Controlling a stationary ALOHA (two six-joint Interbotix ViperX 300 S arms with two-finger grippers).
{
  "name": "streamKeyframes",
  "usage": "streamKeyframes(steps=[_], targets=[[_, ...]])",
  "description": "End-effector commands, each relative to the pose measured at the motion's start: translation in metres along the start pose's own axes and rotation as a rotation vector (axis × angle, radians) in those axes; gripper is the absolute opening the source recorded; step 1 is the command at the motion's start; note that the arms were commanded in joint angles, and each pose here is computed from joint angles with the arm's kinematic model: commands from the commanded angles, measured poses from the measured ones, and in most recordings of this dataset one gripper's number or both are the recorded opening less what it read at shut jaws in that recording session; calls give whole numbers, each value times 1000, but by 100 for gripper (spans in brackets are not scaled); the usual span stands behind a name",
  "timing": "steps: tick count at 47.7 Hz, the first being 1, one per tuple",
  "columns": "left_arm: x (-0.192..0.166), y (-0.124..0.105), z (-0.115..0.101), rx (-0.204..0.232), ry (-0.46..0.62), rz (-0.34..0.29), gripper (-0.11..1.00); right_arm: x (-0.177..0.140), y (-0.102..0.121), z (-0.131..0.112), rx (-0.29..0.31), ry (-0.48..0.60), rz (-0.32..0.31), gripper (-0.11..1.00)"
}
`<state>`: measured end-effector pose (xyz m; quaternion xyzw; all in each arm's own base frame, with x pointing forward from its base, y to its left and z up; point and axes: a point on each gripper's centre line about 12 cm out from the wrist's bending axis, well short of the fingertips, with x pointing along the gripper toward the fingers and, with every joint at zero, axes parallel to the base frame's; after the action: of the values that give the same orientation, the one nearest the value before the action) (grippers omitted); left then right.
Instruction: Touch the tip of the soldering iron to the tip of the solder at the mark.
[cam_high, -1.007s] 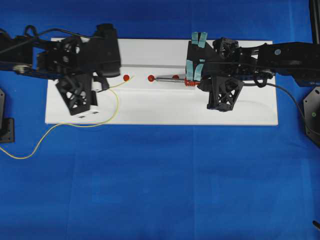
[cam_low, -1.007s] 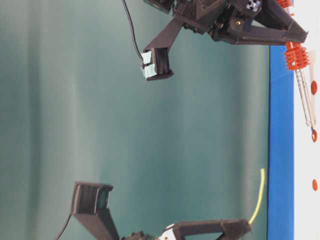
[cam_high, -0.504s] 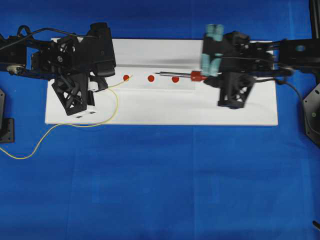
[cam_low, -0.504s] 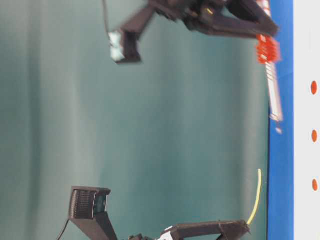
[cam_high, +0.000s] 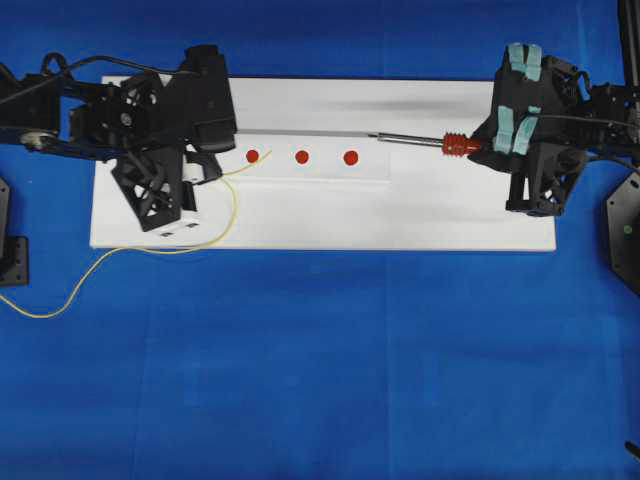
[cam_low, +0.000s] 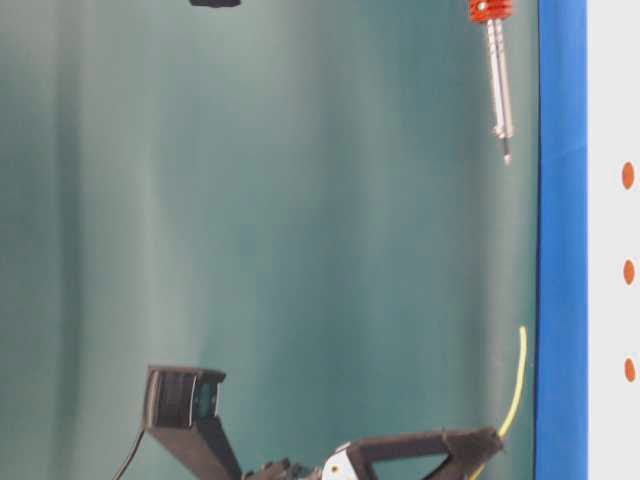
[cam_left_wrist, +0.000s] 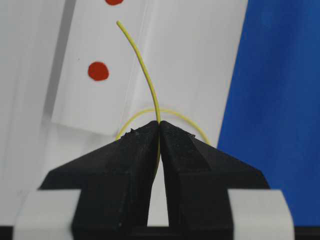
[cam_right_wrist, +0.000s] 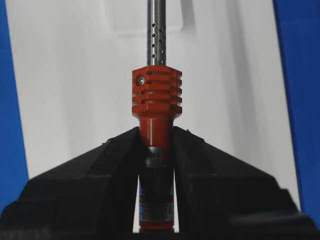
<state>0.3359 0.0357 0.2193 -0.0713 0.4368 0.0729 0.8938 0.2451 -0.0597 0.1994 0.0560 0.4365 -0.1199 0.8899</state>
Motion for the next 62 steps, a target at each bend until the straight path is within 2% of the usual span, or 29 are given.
streamKeyframes(steps=[1,8,28,38,62], targets=[[-2,-3,15,2,-41,-6,3,-2,-1,5,-4,-9,-3,6],[9,-4,26,2,-36,-5,3,1,0,5,-4,-2,-3,6],[75,-5,62,-5,-37,0,3,14,0,12,-10,33,-5,6],[95,2,54,-16,6,14,3,16,0,12,-8,38,-5,6],[103,4,48,-18,32,16,3,19,0,13,-10,38,-5,6]])
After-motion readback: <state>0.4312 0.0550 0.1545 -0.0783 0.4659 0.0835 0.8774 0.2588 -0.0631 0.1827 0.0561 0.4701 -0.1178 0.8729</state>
